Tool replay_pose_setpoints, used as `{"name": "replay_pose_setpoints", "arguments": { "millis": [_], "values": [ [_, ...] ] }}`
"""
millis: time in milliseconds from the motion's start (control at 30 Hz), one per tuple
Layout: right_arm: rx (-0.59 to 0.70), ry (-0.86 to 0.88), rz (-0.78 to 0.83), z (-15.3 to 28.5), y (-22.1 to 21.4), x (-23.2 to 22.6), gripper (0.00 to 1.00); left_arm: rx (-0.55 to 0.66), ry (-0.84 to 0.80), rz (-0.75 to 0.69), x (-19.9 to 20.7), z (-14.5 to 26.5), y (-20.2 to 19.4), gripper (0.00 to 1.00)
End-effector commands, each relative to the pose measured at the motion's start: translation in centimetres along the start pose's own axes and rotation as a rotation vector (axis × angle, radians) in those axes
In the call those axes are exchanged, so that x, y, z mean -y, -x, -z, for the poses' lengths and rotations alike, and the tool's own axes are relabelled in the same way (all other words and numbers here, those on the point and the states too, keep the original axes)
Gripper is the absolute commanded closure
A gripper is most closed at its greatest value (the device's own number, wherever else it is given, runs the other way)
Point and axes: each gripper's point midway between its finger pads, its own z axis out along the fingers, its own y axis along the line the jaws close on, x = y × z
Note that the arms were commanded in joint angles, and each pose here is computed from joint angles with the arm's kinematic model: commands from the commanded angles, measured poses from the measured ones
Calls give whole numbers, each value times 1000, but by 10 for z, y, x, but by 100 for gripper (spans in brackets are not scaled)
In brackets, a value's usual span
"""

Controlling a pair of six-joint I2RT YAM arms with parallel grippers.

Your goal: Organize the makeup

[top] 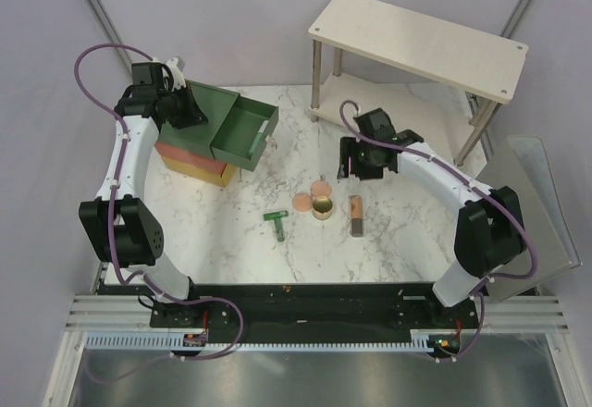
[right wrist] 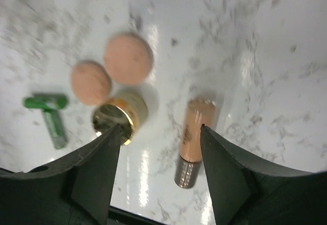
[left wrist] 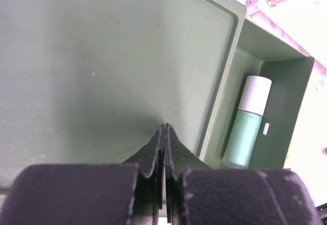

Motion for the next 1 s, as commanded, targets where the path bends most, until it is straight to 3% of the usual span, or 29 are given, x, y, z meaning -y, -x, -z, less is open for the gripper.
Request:
{"name": "replay_pose_setpoints", "arguments": {
  "millis": [0,300,500,567,600,633,667,967],
  "values": [
    [-212,-84,8,-23,-73,30,30,-246,87,37,-28,-18,-68,97],
    [-318,-169,25,-45,-112,59,31,-256,94,33,-31,-17,-74,97],
    [-404,-170,27,-65,-143,67,40,-264,111,22,-34,-15,-79,96],
    [-417,-171,27,-67,-148,69,50,-265,112,21,-35,-15,-80,96],
    [-414,-166,23,-68,-147,68,61,-268,114,23,-36,-15,-81,96],
    [-412,-167,20,-67,-147,68,94,-264,112,19,-35,-14,-80,96],
    [-392,-162,21,-66,-141,66,100,-264,113,17,-34,-14,-80,96],
    [-243,-87,48,-35,-70,29,100,-262,113,16,-35,-14,-79,96]
  ]
}}
